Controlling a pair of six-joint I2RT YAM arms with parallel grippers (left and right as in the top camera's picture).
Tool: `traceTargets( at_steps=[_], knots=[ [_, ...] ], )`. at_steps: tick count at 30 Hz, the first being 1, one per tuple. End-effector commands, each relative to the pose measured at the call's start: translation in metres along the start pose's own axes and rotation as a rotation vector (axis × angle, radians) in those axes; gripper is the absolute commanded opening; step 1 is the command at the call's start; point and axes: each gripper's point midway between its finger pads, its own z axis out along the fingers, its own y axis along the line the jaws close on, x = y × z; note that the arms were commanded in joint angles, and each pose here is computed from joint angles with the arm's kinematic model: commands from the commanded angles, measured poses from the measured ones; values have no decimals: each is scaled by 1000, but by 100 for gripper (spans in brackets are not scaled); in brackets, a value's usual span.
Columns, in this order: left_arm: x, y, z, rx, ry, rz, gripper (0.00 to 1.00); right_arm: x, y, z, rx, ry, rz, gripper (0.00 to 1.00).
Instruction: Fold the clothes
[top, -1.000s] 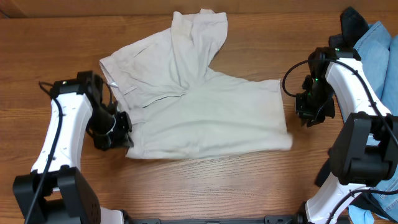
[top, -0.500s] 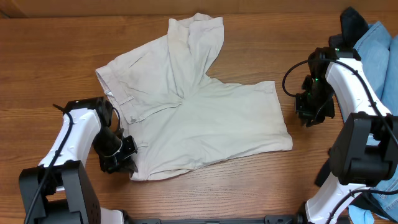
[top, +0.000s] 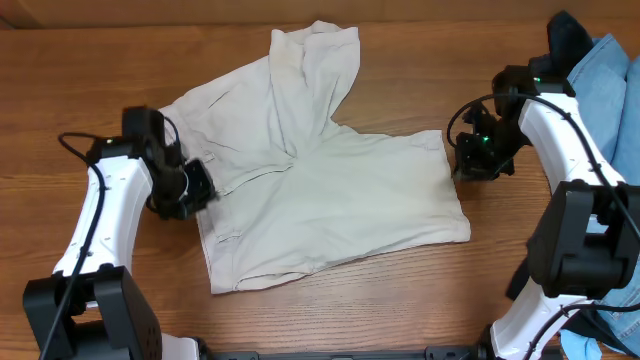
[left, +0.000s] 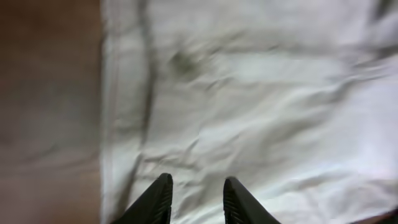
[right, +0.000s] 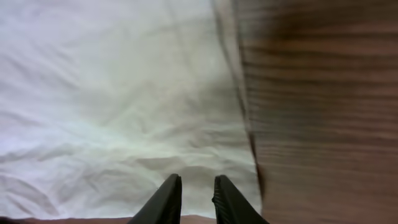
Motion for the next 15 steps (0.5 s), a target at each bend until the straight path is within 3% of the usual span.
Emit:
traceTargets(
  at_steps=[1, 7, 15],
  knots=[
    [14, -26, 1, 81, 44, 45, 38, -2, 15, 3, -41, -9, -53, 24],
    [23, 7, 16, -144, 25, -69, 66, -2, 15, 3, -41, -6, -53, 26],
    [-45, 5, 8, -32, -201, -24, 65, -1, 15, 3, -40, -5, -61, 27]
  ],
)
